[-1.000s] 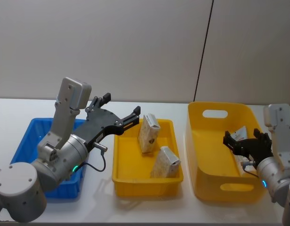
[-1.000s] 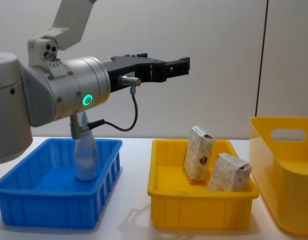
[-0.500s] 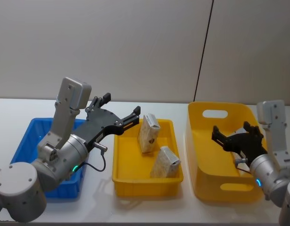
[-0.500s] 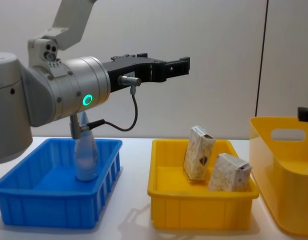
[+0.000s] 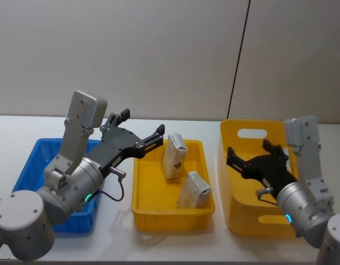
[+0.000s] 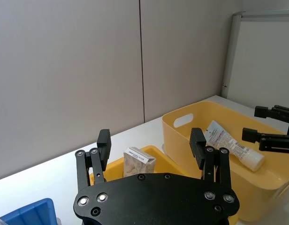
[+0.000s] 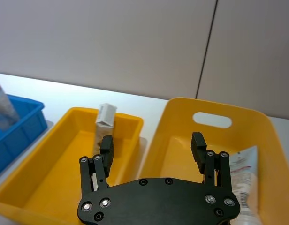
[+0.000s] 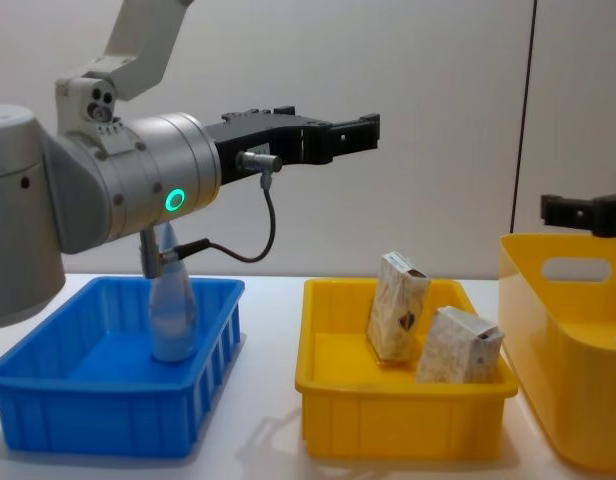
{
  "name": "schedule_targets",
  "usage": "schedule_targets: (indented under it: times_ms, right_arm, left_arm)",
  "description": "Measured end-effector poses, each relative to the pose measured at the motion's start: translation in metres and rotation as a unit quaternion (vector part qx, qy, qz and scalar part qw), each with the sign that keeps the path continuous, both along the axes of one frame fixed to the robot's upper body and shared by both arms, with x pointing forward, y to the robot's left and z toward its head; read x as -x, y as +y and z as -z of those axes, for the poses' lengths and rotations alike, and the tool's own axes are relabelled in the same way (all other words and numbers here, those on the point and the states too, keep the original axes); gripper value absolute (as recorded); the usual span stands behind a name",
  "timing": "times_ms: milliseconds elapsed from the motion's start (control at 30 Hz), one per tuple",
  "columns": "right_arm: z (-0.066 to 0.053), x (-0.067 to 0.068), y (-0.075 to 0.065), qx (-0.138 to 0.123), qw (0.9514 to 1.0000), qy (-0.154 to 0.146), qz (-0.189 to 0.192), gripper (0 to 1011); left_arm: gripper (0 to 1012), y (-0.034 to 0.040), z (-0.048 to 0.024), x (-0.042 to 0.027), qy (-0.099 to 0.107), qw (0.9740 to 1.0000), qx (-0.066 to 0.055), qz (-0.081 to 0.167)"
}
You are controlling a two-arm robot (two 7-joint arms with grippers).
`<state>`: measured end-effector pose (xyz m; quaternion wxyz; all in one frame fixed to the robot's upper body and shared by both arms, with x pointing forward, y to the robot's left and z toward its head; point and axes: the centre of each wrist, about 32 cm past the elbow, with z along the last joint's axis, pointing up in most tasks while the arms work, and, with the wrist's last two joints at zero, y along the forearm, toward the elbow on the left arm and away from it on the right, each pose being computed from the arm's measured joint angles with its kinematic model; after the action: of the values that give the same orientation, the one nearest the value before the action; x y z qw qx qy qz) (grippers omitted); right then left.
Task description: Bimanual collaborative sorting of washing and personal care products
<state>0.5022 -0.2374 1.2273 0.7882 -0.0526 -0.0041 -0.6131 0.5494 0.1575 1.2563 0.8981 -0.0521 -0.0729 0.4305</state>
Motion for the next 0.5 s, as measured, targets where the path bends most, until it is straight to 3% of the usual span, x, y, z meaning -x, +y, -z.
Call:
schedule_targets:
  times_ms: [500]
  right_arm:
    - [0.001, 0.013, 0.029, -0.013, 0.9987, 0.03, -0.04, 1004]
  left_arm:
    - [1001, 0.0, 0.0, 0.0, 0.0, 1.0, 0.0, 0.0]
